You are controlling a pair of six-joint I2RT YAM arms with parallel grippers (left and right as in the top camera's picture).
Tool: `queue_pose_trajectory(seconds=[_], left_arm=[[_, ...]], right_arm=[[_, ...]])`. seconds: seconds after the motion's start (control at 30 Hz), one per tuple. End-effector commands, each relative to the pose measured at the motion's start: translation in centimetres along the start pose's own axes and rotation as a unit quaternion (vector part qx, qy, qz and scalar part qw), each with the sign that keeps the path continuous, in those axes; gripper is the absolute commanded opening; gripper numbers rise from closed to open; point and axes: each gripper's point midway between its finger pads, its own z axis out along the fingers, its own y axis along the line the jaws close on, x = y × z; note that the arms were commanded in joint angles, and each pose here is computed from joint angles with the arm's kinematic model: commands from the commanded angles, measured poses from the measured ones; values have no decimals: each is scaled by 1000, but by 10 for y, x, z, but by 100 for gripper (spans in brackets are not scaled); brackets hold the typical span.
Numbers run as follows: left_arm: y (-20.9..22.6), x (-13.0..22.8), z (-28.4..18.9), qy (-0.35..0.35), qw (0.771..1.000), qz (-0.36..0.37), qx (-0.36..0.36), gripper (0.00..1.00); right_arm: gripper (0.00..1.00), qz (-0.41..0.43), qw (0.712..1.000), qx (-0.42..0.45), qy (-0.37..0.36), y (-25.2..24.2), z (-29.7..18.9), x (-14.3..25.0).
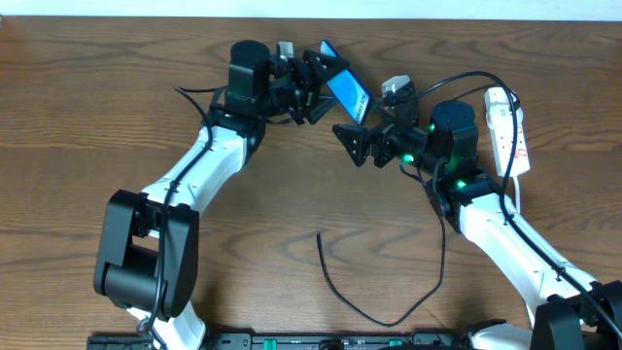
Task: Plug charger to phone and switch on socket
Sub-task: 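Close the right gripper on the phone's edge beside the left gripper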
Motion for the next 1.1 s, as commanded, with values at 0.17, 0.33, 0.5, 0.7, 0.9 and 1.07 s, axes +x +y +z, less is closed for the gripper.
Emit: queue_pose_trajectory(seconds=[0.17,0.33,0.5,0.7,0.9,1.07], left_arm=[[-21,32,6,36,999,15,17,7],[-21,37,9,41,999,16,16,7],[-21,36,9,37,999,16,15,7],[-21,40,11,41,999,13,15,7],[-21,41,12,42,999,14,14,7],[-21,38,12,35,999,14,14,7]], right_arm=[[99,20,999,33,-18,-9,0,-13],[95,35,998,53,-23,-16,0,-14],[78,35,998,54,-23,-16,0,-14],[60,35,997,57,-24,-17,0,-14],[54,40,997,60,-24,-18,-1,-14],[51,58,996,67,-27,-21,-1,-15]])
